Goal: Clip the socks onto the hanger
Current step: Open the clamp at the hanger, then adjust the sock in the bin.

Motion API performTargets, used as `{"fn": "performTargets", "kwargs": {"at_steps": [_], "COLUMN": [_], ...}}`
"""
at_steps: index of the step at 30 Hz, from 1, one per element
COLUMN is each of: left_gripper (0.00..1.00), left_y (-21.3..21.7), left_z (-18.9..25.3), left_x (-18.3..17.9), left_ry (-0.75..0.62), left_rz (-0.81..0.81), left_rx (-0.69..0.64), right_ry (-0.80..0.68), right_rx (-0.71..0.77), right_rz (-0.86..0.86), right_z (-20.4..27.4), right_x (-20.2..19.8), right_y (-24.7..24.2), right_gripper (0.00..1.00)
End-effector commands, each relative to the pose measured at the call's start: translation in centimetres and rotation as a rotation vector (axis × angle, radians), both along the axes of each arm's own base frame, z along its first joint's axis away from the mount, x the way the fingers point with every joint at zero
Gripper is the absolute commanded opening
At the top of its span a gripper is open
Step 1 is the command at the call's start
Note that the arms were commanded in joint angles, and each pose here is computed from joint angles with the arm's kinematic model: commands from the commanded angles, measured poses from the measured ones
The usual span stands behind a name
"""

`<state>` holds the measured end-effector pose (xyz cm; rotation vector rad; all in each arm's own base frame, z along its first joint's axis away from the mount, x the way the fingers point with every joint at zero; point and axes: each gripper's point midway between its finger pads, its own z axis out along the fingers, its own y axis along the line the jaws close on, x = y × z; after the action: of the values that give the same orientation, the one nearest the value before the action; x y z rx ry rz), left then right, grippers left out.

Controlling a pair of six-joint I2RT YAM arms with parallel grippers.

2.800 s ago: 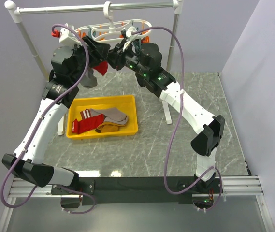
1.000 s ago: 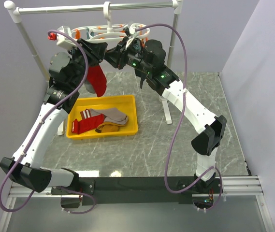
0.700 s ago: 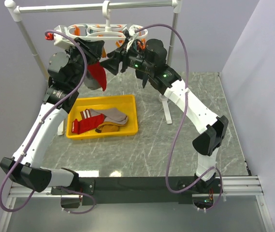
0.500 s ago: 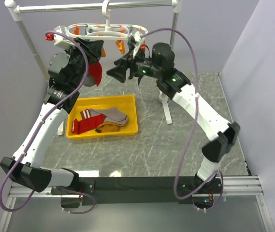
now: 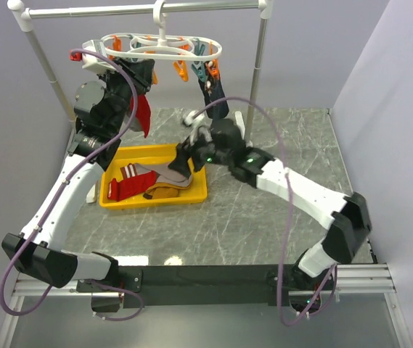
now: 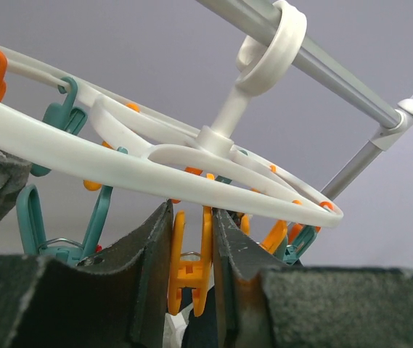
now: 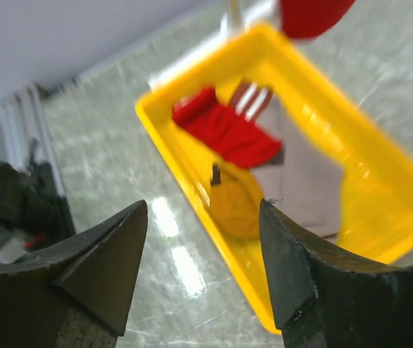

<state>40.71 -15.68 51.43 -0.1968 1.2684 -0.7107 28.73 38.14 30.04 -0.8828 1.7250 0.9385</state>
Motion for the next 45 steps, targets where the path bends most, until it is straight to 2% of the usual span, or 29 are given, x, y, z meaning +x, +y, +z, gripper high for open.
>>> {"fn": "performTargets", "kwargs": {"at_steps": [1,4,5,10,14,18,20,21,27,38,45], "left_gripper": [0.18,0.18,0.18,0.18,0.18,0.18,0.18,0.18,0.18,0.18,0.18], "left_y": [-0.1,-0.3,-0.3,-0.3,0.0,0.2,0.3,0.3,0.4,0.4,0.5], "left_z": [1.8,1.6,1.6,1.4,1.4,1.5,1.5,1.5,1.7,1.6,1.8], "left_x": [-0.4,-0.3,-0.4,-0.6,-0.7,-0.8,-0.8,-0.9,-1.0,-1.0,-1.2], "left_ry": [-0.071,-0.067,-0.068,-0.066,-0.069,-0.070,-0.071,-0.071,-0.075,-0.074,-0.075], "left_rz": [-0.005,-0.011,-0.014,-0.009,0.006,0.017,0.019,0.021,0.025,0.024,0.024], "left_rx": [0.009,0.006,0.008,0.013,0.016,0.018,0.020,0.020,0.020,0.022,0.024], "right_ry": [-0.025,0.034,0.097,0.262,0.347,0.374,0.398,0.390,0.409,0.448,0.477], "right_rx": [-0.043,-0.056,-0.074,0.015,0.004,0.004,-0.042,-0.031,-0.133,-0.190,-0.179], "right_rz": [-0.037,-0.054,-0.082,-0.197,-0.270,-0.320,-0.348,-0.356,-0.435,-0.454,-0.438], "right_z": [-2.9,-6.0,-8.3,-9.5,-12.6,-13.4,-15.6,-14.8,-18.5,-21.8,-22.5], "right_x": [1.0,2.2,2.7,5.1,6.2,7.3,7.6,8.1,8.3,8.1,8.1], "right_y": [1.8,3.6,4.1,6.9,8.9,11.0,11.5,12.0,11.6,11.5,12.5], "right_gripper": [0.69,0.66,0.65,0.60,0.58,0.57,0.57,0.57,0.57,0.57,0.47]}}
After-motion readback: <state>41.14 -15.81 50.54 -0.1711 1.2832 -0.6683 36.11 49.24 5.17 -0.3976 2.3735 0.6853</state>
